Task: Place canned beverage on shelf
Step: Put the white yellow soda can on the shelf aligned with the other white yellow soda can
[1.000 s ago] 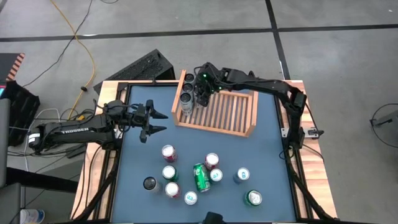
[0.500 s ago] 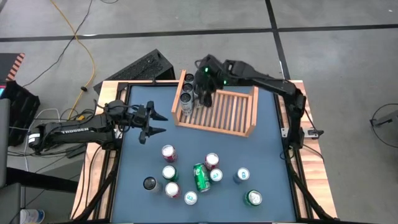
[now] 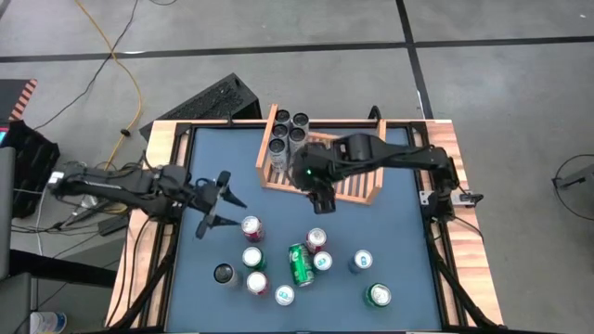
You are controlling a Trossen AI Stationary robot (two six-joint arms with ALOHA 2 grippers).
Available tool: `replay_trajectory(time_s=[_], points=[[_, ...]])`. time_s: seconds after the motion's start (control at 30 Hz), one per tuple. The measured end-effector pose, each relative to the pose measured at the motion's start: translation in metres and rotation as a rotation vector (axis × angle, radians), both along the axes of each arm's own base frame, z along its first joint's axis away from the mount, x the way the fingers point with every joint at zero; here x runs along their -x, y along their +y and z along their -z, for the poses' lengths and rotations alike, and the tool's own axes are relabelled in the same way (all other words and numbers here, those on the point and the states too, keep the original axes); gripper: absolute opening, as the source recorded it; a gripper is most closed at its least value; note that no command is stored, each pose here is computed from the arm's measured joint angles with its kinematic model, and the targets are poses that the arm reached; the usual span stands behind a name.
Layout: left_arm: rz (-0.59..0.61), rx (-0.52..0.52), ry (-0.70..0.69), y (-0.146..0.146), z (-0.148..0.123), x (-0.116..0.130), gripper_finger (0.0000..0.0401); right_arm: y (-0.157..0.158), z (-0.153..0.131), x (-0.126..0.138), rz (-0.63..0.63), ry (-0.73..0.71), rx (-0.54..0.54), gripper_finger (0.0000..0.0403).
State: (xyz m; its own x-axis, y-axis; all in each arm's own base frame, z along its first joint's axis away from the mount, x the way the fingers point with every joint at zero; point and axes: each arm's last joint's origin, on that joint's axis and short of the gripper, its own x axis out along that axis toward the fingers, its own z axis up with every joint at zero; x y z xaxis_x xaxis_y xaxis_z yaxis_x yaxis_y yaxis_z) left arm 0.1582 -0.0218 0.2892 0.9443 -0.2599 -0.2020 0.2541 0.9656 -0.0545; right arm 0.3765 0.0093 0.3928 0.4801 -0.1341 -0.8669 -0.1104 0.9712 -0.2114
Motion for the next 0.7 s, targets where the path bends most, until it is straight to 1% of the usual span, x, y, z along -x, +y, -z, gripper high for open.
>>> replay_trajectory(time_s=[0.1, 0.17, 0.23, 0.33, 0.4, 0.47, 0.53, 0.7], points=[[-0.035, 0.028, 0.119, -0.015, -0.009, 0.002, 0.0224, 0.010, -0.006, 0.013, 0.065, 0.066, 0.033, 0.0291], [-0.037, 0.034, 0.199, -0.026, -0.012, 0.001, 0.0224, 0.015, -0.010, 0.022, 0.110, 0.105, 0.043, 0.0291], [-0.042, 0.057, 0.267, -0.036, -0.016, 0.001, 0.0224, 0.020, -0.013, 0.024, 0.146, 0.089, 0.041, 0.0291], [-0.043, 0.115, 0.329, -0.053, -0.027, -0.002, 0.0224, 0.027, -0.020, 0.032, 0.135, 0.070, 0.031, 0.0291], [-0.029, 0.128, 0.377, -0.065, -0.033, -0.005, 0.0224, 0.030, -0.024, 0.036, 0.129, 0.054, 0.040, 0.0291], [-0.027, 0.124, 0.418, -0.078, -0.038, -0.008, 0.0224, 0.032, -0.028, 0.040, 0.138, 0.036, 0.051, 0.0291], [-0.049, 0.114, 0.452, -0.090, -0.042, -0.012, 0.0224, 0.033, -0.029, 0.040, 0.150, 0.023, 0.054, 0.0291], [-0.046, 0.081, 0.581, -0.119, -0.039, -0.024, 0.0224, 0.033, -0.028, 0.041, 0.151, 0.031, 0.055, 0.0291]])
